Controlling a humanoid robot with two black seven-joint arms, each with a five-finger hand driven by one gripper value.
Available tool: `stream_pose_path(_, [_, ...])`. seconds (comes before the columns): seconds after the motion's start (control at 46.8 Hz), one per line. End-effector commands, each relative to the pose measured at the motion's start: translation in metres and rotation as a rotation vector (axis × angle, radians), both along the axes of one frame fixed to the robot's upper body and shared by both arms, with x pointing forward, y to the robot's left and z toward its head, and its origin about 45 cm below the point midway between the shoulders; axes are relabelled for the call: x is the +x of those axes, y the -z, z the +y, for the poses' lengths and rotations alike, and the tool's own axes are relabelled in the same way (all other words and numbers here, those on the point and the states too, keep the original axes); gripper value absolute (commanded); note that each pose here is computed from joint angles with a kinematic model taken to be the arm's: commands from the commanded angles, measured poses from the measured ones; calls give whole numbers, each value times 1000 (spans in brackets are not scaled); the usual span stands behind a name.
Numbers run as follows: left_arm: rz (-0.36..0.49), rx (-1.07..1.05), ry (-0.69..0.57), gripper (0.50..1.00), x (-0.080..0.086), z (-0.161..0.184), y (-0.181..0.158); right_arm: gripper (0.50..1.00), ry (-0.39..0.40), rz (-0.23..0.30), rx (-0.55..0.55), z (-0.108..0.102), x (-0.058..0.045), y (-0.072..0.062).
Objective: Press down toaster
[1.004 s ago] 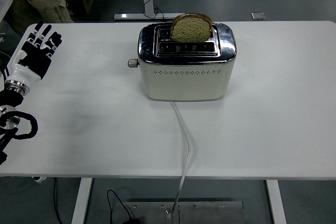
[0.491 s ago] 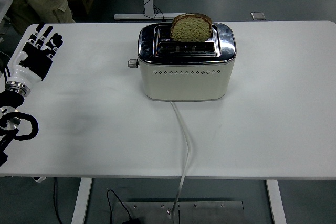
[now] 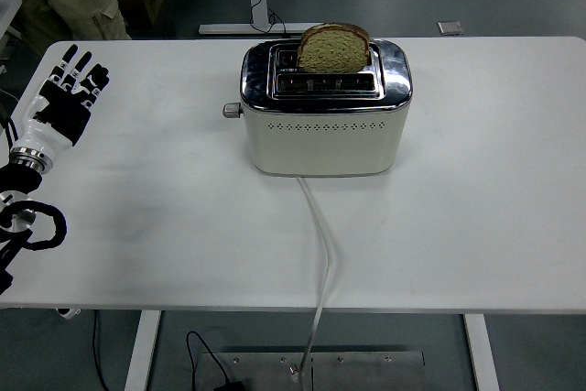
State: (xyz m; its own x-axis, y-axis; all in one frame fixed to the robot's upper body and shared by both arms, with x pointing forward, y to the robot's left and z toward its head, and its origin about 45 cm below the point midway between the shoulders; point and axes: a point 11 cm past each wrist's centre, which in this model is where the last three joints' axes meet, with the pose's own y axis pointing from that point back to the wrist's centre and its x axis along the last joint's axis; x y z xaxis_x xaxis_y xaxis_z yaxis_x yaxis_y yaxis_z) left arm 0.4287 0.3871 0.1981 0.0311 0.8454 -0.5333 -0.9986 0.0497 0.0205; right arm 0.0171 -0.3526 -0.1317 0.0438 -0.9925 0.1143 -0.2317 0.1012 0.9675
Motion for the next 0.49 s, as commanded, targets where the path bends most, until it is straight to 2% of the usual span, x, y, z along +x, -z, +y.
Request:
stream_pose_path(0.0, [0,-1,3,1000,0,-1,0,998,0,0,0,0,0,0])
stream_pose_path(0.47, [1,3,12,1000,0,-2,0,998,0,0,-1,0,0,0])
